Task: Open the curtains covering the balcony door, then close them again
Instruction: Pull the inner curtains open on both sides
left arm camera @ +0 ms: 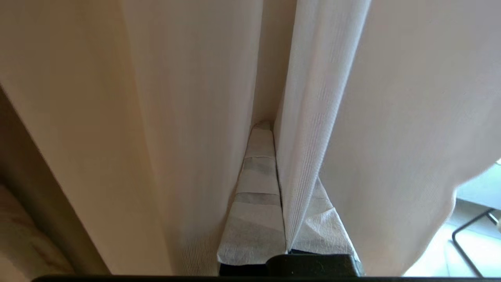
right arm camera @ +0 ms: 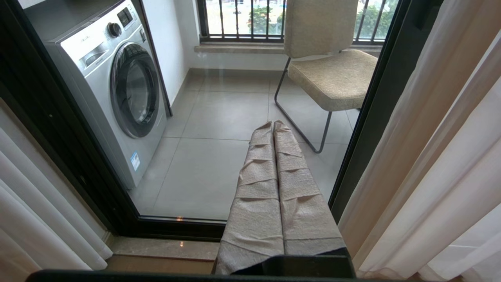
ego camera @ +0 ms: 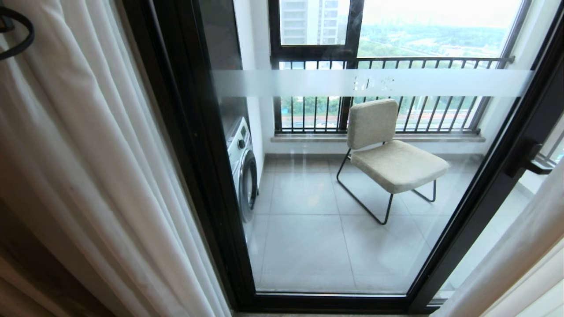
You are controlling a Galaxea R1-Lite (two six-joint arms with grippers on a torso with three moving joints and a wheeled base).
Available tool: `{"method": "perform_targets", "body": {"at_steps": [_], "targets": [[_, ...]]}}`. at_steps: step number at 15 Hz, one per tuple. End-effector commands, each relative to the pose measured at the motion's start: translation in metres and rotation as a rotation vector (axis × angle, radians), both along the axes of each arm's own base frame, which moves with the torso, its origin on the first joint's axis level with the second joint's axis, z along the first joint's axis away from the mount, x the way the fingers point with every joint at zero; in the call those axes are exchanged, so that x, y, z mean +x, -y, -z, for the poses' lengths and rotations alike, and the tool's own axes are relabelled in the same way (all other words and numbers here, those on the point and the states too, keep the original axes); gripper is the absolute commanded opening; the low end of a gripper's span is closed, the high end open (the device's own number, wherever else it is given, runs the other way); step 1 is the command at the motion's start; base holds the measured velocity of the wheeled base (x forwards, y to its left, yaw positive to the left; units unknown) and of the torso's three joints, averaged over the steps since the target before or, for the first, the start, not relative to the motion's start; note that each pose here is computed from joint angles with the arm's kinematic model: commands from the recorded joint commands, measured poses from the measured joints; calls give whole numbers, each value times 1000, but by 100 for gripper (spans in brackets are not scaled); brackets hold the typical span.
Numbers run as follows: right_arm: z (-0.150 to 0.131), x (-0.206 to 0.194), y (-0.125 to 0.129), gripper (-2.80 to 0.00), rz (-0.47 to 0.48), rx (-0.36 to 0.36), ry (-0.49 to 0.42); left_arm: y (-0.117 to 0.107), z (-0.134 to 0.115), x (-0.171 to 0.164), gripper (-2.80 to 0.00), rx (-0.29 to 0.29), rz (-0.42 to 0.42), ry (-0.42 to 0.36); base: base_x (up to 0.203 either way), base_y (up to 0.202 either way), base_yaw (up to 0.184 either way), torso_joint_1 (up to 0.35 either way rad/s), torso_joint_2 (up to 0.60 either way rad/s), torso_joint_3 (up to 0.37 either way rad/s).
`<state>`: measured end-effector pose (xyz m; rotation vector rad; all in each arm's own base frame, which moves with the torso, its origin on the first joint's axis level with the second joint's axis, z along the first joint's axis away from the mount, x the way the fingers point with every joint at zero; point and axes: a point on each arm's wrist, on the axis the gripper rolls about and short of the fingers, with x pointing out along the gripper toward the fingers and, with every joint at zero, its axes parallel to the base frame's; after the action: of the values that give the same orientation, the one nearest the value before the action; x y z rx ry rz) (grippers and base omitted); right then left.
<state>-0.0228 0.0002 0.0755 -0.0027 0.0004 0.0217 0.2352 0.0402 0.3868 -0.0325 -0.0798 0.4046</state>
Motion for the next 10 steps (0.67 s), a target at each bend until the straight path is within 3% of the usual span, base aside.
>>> {"method": "perform_targets", "body": {"at_steps": [1,4,7,10], "targets": [[0,0,0,-280,-1,0,0,-14,6,7,-280,-36,-49,-12,0,0,0,0,0,0],[0,0,0,-280,-1,0,0,-35,9,9,-280,-47,-101,-17,0,0,0,0,0,0],[0,0,0,-280,-1,0,0,-64,12,9,-280,-52,-42,-30,0,0,0,0,0,0],[0,0,0,-280,-1,0,0,-92,12,12,-280,-73,-97,-22,0,0,0,0,0,0]]}}
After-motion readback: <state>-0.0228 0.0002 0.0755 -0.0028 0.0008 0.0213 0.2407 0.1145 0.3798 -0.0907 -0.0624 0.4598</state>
